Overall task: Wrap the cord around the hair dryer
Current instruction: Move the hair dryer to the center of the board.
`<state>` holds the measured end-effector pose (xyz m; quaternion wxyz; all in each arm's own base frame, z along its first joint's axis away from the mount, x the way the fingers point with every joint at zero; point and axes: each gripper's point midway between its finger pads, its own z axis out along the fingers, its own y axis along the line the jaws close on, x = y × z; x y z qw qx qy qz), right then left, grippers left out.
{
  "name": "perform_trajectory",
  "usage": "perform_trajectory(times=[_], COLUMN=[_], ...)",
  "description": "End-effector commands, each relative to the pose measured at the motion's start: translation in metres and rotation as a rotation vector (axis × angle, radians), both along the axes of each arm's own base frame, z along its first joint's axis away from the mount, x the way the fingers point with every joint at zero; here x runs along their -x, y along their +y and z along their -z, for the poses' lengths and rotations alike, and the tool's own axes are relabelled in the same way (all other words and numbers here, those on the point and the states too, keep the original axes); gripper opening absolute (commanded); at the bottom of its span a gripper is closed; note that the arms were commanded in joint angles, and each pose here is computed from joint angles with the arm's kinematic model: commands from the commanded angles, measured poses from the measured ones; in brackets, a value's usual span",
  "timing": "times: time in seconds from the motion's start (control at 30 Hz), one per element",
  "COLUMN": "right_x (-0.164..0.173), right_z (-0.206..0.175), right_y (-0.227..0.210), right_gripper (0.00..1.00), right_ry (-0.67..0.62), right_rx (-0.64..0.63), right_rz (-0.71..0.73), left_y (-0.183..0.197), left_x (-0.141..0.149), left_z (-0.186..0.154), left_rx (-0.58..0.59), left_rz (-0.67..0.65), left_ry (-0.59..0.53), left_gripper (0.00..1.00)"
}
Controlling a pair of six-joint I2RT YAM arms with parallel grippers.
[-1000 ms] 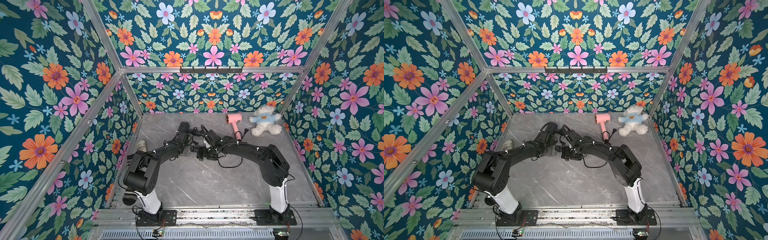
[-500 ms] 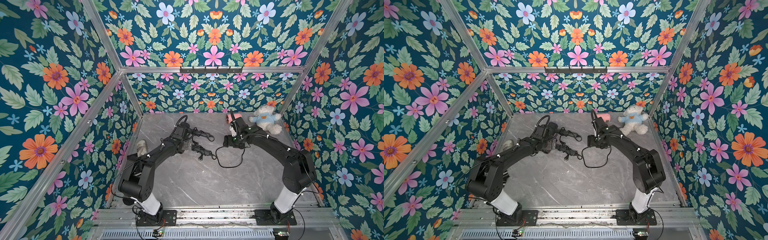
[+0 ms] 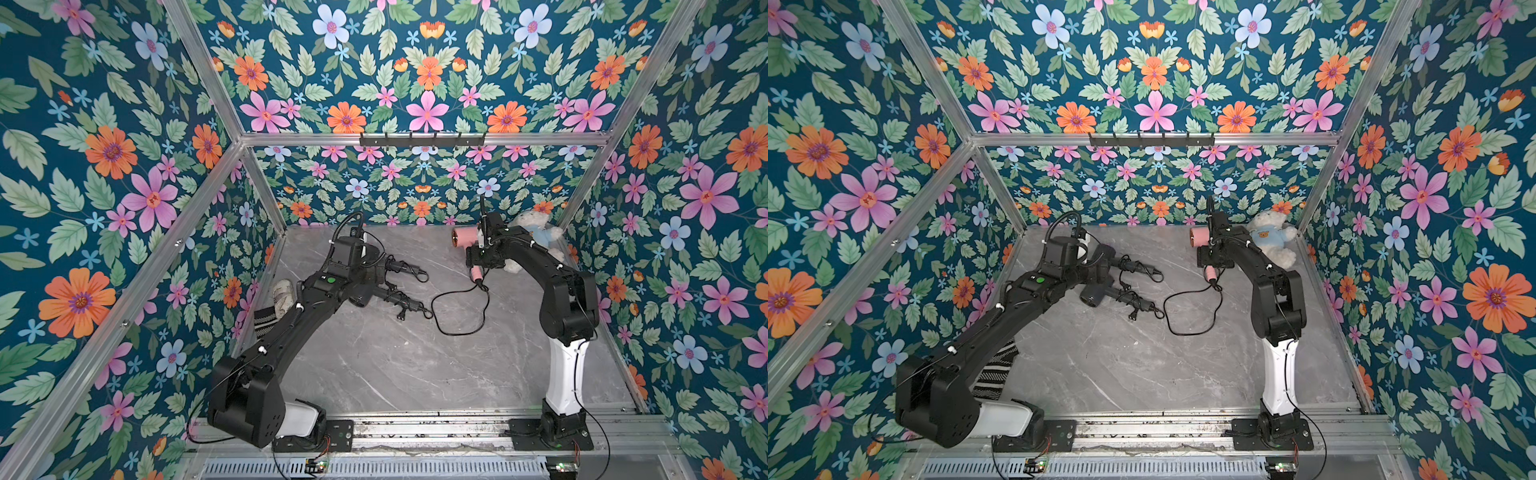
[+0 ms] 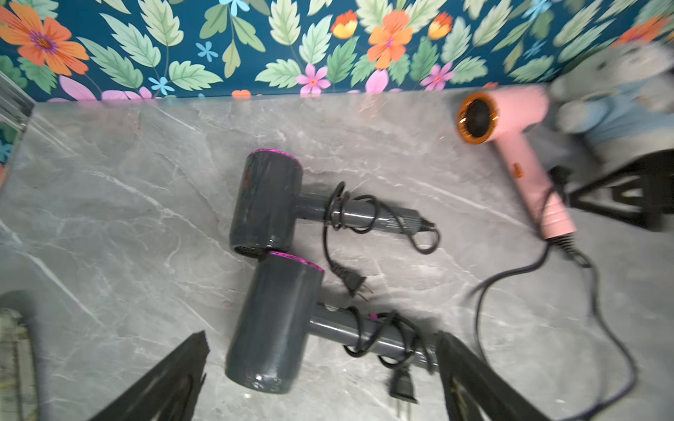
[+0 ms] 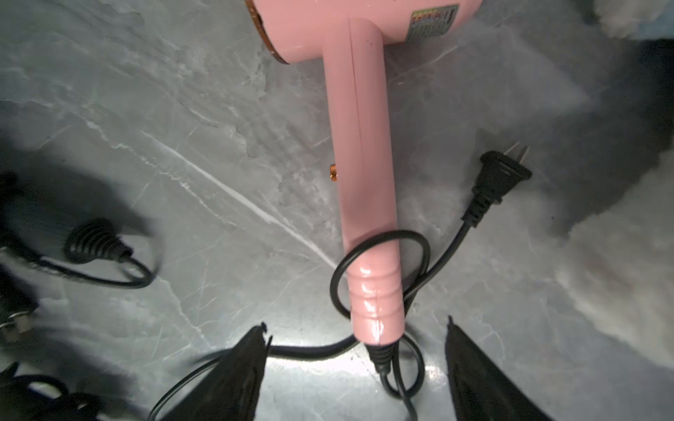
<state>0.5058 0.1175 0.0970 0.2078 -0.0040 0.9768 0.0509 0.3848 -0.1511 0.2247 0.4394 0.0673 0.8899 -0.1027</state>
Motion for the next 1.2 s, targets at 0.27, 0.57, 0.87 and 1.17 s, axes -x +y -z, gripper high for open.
perform_trajectory(times=[0.27, 0.57, 0.87, 1.17], right_x=[-0.010, -0.002, 0.009, 0.006], right_z=[0.048, 0.048, 0.068, 0.072], right_y=[-0.004, -0.001, 0.000, 0.002], right_gripper=[0.74, 0.44, 0.43, 0.43], right_ry=[0.129, 0.136, 0.197, 0.219], right_rx=[0.051, 0.027, 0.010, 0.008], right_rz=[-0.014, -0.021, 0.000, -0.001], left_y=[0.007, 0.004, 0.003, 0.001], left_x=[0.028, 0.026, 0.026, 0.026], left_z=[0.011, 0.022, 0.019, 0.018], left_rx=[0.101, 0.131, 0.150, 0.170], left_rz=[-0.042, -0.053, -0.052, -0.051], left_ry=[0.018, 0.031, 0.023, 0.011], left_gripper=[0.99, 0.99, 0.99, 0.99])
